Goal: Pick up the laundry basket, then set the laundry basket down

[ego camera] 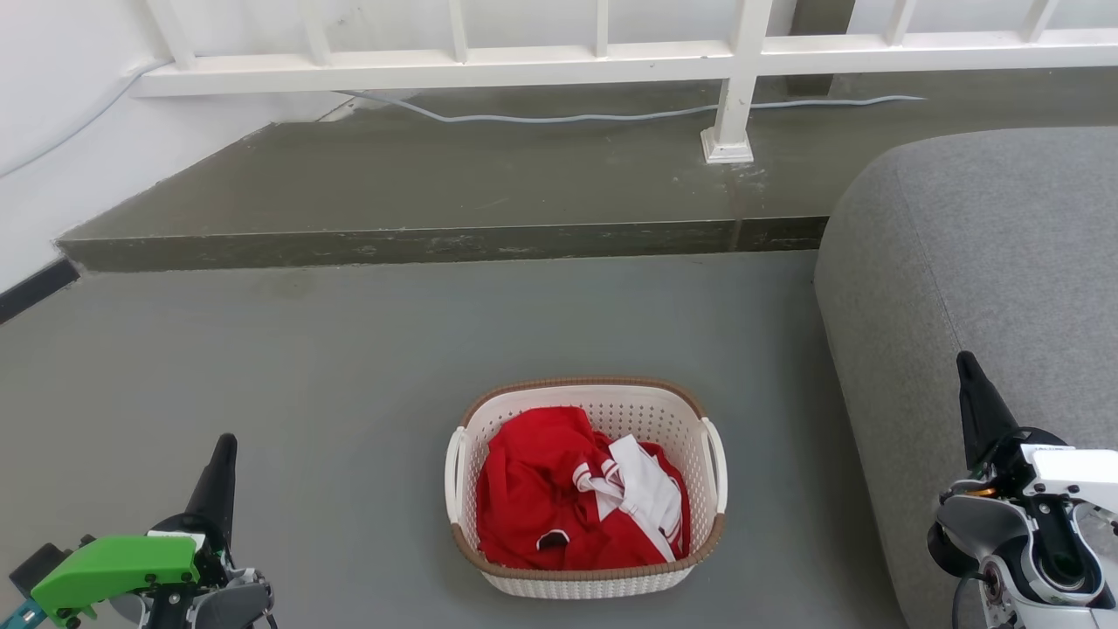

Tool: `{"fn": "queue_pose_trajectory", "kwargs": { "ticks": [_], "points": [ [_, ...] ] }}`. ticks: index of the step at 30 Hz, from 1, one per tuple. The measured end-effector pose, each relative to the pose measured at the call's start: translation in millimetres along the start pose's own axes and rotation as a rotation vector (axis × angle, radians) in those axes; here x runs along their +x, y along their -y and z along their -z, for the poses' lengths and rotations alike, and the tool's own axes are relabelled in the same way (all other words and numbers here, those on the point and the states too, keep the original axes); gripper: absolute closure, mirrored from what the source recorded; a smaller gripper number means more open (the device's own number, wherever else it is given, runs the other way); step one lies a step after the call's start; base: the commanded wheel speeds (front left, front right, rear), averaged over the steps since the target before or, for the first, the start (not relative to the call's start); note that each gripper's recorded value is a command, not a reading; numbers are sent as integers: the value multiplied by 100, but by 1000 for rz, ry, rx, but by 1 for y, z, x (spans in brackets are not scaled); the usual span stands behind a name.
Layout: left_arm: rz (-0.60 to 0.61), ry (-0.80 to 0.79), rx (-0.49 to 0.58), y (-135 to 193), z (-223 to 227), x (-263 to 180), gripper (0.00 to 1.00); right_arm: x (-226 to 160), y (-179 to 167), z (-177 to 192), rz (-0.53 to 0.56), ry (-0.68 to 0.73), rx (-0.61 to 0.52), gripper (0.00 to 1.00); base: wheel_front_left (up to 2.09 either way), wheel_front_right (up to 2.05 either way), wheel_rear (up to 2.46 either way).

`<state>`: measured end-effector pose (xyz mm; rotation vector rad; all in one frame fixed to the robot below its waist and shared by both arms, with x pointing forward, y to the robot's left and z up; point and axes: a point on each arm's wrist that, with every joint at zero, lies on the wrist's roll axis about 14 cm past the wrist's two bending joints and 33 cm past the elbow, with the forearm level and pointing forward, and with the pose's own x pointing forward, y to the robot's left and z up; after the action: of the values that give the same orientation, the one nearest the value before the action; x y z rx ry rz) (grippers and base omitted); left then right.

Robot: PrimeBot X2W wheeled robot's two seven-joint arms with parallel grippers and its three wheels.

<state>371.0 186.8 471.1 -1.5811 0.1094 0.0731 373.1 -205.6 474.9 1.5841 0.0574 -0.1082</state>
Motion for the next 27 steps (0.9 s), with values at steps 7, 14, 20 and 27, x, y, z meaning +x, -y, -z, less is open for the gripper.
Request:
{"fn": "queue_pose_trajectory", "kwargs": {
  "ticks": [7,14,20,27],
  "points": [
    [0,1,0,0,0,0,100,0,0,0,-1,0,0,100,0,0,0],
    [3,3,-1,1,-1,0,100,0,0,0,-1,0,0,100,0,0,0],
    [3,1,-1,1,-1,0,100,0,0,0,-1,0,1,100,0,0,0],
    [3,2,-2,1,-1,0,100,0,0,0,-2,1,1,100,0,0,0]
  ]
}}
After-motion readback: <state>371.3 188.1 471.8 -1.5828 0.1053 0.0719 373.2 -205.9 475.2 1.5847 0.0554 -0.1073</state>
